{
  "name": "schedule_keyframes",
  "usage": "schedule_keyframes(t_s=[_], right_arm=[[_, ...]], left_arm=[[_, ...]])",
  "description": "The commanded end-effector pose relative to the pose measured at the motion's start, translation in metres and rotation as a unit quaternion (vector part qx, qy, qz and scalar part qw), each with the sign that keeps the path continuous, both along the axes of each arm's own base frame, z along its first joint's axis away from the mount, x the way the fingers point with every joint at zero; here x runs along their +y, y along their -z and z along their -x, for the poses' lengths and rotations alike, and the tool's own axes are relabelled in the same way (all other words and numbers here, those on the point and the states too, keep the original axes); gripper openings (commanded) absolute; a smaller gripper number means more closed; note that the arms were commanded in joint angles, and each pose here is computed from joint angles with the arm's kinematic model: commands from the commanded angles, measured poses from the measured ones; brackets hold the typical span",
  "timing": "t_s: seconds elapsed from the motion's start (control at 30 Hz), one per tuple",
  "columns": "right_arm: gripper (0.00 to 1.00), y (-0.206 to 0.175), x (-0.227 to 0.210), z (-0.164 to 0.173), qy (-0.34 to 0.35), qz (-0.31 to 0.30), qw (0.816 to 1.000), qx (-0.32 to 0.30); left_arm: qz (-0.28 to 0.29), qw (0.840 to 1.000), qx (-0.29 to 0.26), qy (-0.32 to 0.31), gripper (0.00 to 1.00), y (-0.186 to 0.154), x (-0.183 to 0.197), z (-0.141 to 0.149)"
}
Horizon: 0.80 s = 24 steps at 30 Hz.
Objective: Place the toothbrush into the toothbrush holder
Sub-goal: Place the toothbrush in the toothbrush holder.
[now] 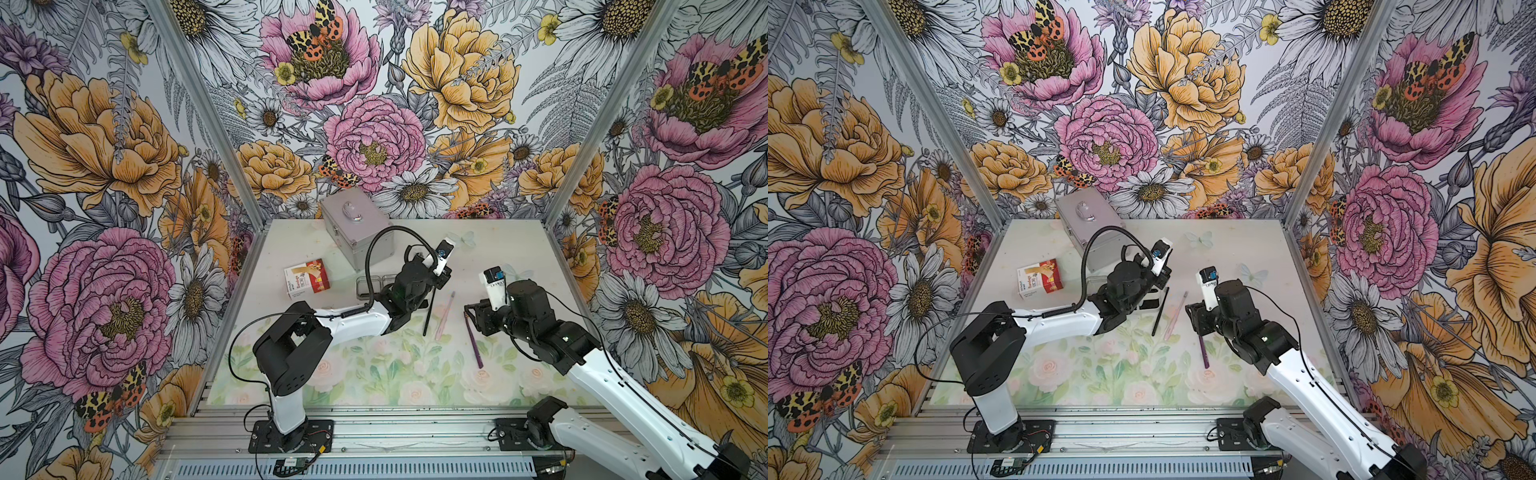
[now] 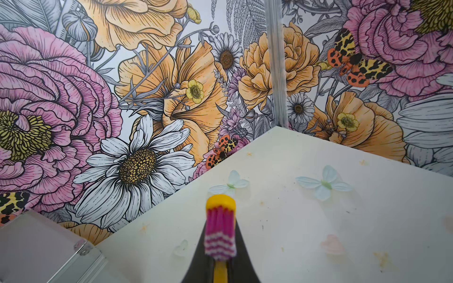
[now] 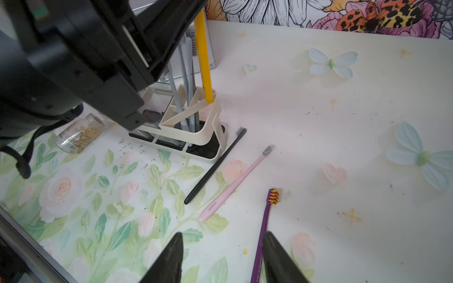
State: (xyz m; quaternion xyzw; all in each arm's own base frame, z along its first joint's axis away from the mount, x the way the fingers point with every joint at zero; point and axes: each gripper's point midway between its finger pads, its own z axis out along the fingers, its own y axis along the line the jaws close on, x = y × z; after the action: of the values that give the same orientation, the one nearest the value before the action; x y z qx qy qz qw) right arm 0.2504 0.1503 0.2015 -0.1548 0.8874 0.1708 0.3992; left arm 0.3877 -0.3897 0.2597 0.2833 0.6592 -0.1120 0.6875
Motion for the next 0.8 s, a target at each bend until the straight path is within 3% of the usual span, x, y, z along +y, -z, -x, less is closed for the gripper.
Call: schedule_keyframes(t_s=[0.0, 0.67, 0.77], right_arm=[[0.53, 0.004, 0.000, -0.001, -0.004, 0.008, 1.000, 0.002], [0.53, 0.006, 0.000, 0.000, -0.006, 0.007, 1.000, 0.006], [0.53, 0.007, -0.001, -0.001, -0.004, 0.009, 1.000, 0.006]], left_arm=[[0.017, 0.999, -0.027, -0.026, 0.00, -0.015, 0.012, -0.002], [0.038, 0.995, -0.012, -0.093, 0.00, -0.005, 0.035, -0.021], [0.032, 0.995, 0.007, -0.091, 0.00, 0.016, 0.032, -0.025]])
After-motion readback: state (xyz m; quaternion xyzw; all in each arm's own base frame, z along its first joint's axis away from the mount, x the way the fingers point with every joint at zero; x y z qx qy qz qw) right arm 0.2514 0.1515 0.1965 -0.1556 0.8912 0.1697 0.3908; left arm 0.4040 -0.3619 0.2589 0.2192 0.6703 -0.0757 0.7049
